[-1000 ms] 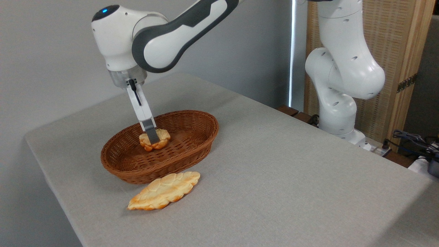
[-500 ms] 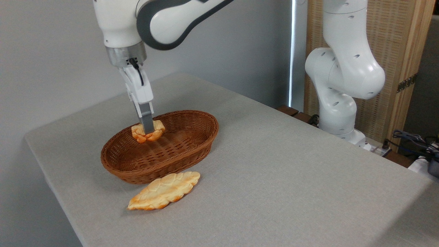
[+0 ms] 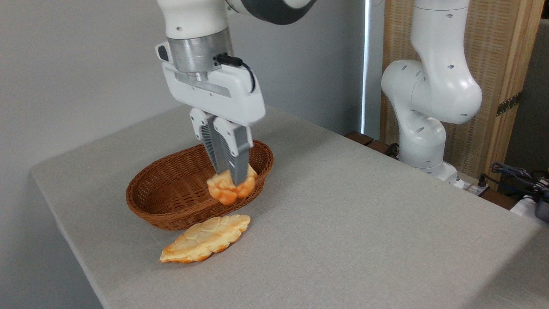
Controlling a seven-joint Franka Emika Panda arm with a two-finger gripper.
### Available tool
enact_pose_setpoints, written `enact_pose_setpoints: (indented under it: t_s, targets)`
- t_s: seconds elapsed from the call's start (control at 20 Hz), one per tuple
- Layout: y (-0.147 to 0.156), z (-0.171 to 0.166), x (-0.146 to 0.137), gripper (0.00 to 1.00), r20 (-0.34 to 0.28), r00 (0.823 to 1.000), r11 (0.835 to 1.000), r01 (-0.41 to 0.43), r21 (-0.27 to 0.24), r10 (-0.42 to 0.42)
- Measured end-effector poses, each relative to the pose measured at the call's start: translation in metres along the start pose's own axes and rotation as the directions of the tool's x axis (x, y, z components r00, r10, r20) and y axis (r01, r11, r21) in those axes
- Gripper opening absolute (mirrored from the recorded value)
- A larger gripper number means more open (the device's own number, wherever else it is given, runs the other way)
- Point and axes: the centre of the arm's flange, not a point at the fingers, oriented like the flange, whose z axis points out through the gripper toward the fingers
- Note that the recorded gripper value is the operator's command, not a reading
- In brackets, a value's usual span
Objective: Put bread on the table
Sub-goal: 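Carry the bun over the basket rim and release it onto the table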
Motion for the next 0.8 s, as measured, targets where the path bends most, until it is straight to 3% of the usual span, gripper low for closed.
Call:
enact_pose_setpoints:
  t_s: [0.35,0.8]
  targets:
    - [-0.022,0.007,-0.016,1.0,0.034,0.999,0.999,0.035,0.022,-0.036]
    - [-0.018,0.011,-0.016,1.0,0.053,0.998,1.0,0.028,0.008,-0.029]
